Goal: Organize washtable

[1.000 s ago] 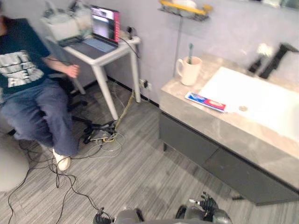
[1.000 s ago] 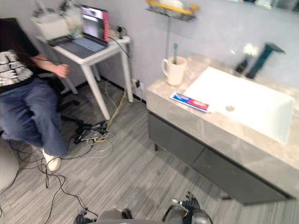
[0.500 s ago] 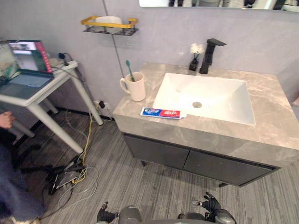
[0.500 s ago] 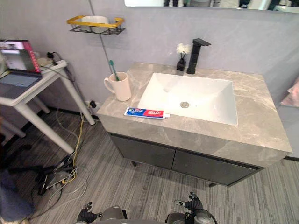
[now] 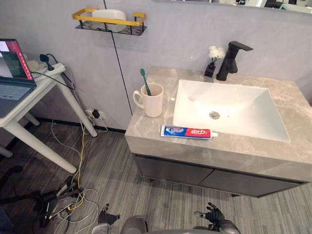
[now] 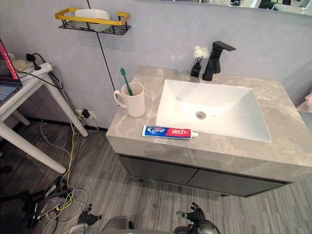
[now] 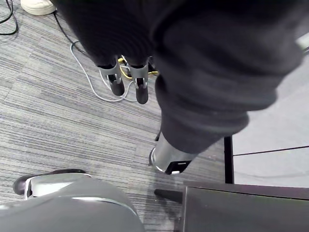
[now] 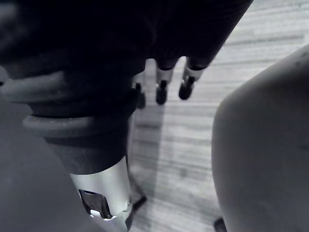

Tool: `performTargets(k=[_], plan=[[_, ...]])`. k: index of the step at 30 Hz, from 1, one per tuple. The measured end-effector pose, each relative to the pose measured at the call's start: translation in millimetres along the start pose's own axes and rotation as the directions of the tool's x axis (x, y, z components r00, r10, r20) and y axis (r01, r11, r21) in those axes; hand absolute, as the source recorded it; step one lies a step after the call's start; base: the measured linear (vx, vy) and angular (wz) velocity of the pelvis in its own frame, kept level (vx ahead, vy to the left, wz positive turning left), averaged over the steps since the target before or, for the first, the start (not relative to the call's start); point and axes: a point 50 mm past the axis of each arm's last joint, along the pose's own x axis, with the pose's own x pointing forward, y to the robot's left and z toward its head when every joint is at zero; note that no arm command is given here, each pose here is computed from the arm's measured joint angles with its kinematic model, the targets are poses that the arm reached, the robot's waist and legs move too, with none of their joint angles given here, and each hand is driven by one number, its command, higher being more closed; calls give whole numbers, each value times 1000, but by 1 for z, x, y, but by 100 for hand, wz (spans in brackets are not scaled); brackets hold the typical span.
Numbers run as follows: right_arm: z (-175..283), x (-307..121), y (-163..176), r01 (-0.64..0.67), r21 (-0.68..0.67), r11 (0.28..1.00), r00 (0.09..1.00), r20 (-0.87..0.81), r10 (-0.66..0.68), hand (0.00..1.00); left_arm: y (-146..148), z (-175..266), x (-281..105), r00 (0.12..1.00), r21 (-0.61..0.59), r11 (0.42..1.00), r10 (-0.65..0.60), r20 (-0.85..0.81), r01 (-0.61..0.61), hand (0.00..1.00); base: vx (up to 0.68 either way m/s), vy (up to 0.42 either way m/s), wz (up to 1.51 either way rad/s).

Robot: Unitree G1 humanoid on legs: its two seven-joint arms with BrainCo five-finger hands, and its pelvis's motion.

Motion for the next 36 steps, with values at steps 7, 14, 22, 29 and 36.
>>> performTargets(k=[7,14,22,29,36], plan=[[4,2,-8,19,7,1000,1000,-3,-19,0,-5,-5,1,999,82,996,-41,-33,44,0,37,151,-63],[8,5,1,-19,-93,995,1000,-15,17,0,1,-2,3,998,123,990,-63,-16,64,0,156,102,-67],[-1,1,0,36,6,999,999,-13,-36,0,2,1,2,1000,9,1000,-13,-2,13,0,43,55,11],[-9,-1,-5,80,84,993,996,-40,-77,0,3,-5,0,1000,-40,999,2,-21,-3,0,-59,-92,10],[-12,-2,-5,78,83,994,996,-50,-74,0,4,-4,1,1000,-27,1000,-5,-13,4,0,-2,-38,5]])
